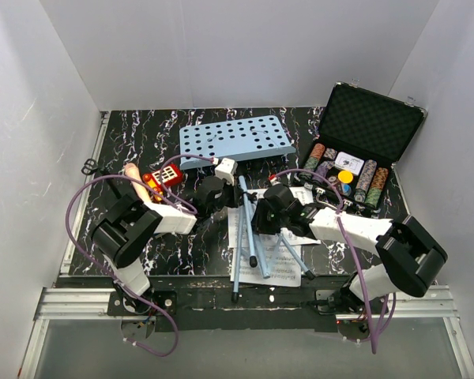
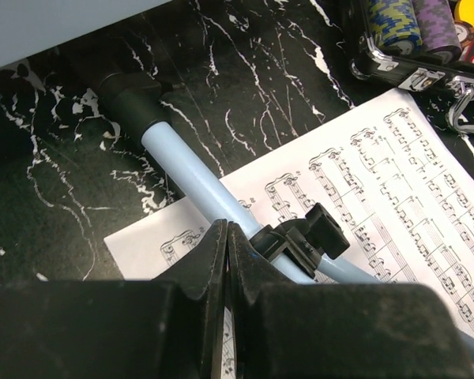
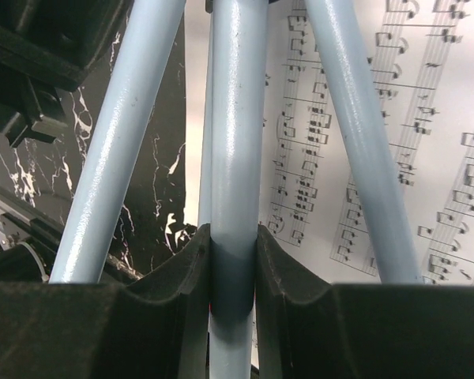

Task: Pack up the instrument practice props
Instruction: Place the music stand at the center of the board.

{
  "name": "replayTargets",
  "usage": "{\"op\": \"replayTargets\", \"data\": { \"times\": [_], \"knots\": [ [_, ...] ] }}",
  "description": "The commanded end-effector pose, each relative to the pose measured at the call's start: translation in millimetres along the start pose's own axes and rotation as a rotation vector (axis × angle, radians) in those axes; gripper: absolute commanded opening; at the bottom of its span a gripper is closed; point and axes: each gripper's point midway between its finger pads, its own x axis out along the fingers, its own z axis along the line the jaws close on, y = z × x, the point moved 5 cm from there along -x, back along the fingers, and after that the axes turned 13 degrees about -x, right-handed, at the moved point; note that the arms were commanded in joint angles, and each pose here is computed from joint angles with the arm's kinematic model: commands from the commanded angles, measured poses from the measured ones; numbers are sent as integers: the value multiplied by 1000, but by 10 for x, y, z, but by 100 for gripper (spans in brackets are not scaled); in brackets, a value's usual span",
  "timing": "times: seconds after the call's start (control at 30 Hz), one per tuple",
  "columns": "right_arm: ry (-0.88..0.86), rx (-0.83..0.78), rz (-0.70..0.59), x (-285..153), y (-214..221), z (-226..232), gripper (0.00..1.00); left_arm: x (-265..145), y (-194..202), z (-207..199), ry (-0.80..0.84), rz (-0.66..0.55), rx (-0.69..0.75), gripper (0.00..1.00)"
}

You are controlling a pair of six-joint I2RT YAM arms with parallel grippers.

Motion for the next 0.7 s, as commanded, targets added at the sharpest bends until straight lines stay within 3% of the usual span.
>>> {"op": "replayTargets", "data": {
  "times": [0.0,0.17,0.2,0.23,0.3,0.37,0.67],
  "knots": [
    [-229,-7,-198,-57,-511,639,1,-173,-136,-109,21,-47,-20,0],
    [-246,8,-166,16,-473,690,1,-476,-417,-104,-45,-138,-18,0],
    [-234,9,-158,17,-463,693,1,-546,-473,-109,-53,-157,-22,7],
    [-222,12,-154,13,-467,680,1,-609,-513,-114,-58,-169,-24,23],
    [-204,2,-148,-16,-445,659,16,-740,-594,-139,-57,-189,-22,42],
    [-177,-7,-143,-77,-442,620,29,-857,-668,-161,-57,-208,-18,51],
    [22,-92,-74,-340,-389,412,63,-1176,-867,-325,-10,-218,-53,61]
  ]
}}
